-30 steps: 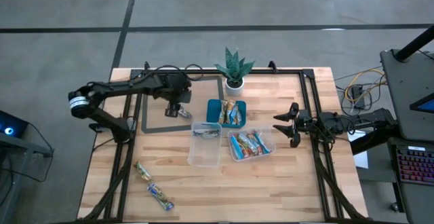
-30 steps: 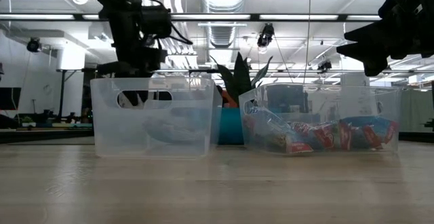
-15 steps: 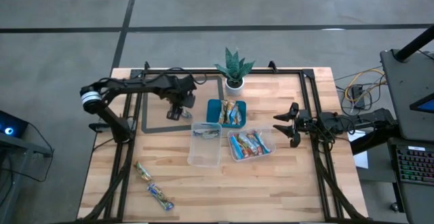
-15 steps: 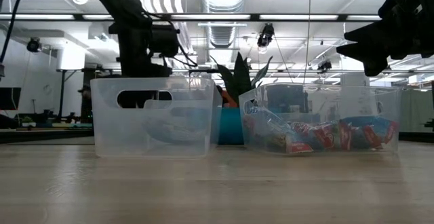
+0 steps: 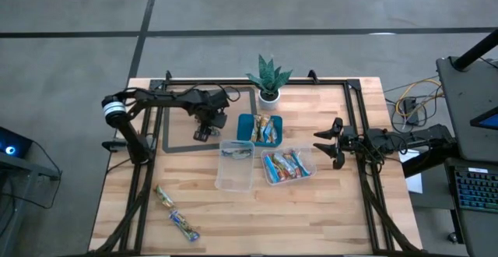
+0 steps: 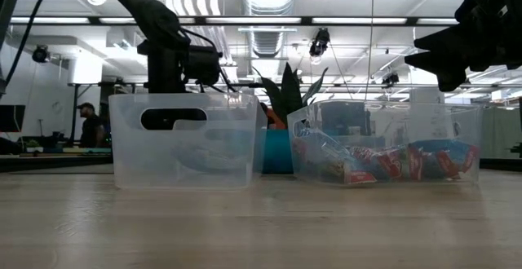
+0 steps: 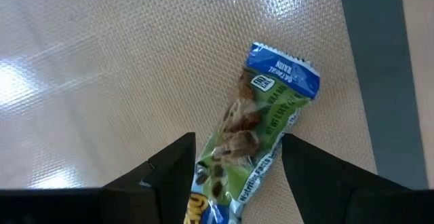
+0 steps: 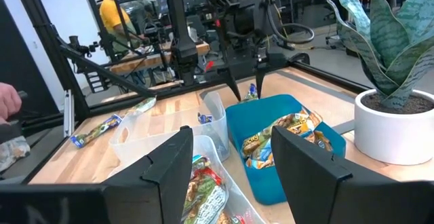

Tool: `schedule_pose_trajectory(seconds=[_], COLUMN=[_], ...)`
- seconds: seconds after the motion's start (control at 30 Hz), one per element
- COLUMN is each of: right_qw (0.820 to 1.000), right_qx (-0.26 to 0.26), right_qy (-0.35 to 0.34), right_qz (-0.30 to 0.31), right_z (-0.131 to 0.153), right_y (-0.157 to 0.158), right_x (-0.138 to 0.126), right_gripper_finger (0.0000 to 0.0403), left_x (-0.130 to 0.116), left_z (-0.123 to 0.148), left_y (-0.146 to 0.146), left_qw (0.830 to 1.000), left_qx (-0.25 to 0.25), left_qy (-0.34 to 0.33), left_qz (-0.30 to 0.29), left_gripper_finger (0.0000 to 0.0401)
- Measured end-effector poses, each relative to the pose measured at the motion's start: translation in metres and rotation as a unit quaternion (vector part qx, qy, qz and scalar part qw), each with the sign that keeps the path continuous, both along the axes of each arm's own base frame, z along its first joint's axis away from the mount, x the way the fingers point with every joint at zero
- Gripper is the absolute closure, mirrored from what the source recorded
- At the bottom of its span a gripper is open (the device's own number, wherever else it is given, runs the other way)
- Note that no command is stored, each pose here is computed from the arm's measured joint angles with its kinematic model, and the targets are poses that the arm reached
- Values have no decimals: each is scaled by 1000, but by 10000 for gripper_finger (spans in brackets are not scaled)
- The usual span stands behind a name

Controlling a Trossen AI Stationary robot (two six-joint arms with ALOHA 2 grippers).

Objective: Pick and place Granola Bars by type
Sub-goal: Put the blue granola bar into the left transparent bin

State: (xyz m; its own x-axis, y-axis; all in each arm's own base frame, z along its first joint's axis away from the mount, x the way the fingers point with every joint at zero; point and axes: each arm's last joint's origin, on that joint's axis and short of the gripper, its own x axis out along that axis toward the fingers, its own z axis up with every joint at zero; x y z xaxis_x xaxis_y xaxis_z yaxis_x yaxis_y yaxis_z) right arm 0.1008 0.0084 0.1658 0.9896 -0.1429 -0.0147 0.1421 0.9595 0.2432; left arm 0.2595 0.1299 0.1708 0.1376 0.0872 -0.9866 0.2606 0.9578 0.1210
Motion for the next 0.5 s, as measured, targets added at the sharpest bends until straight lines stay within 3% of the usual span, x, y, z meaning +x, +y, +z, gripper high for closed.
schedule_pose_trajectory(seconds=[0.27,0.5], right_qw=[1000,1000], right_qx=[0,0], right_qy=[0,0], right_qz=[0,0], right_z=[0,0], right_y=[0,0], right_x=[0,0], right_gripper_finger=[213,213], left_x=[4,4], left_z=[-7,-8], left_y=[-1,-2], left_qw=[1000,999], left_qx=[-24,-36], left_qy=[-6,-6], left_qz=[-6,-1], left_gripper_finger=[208,305])
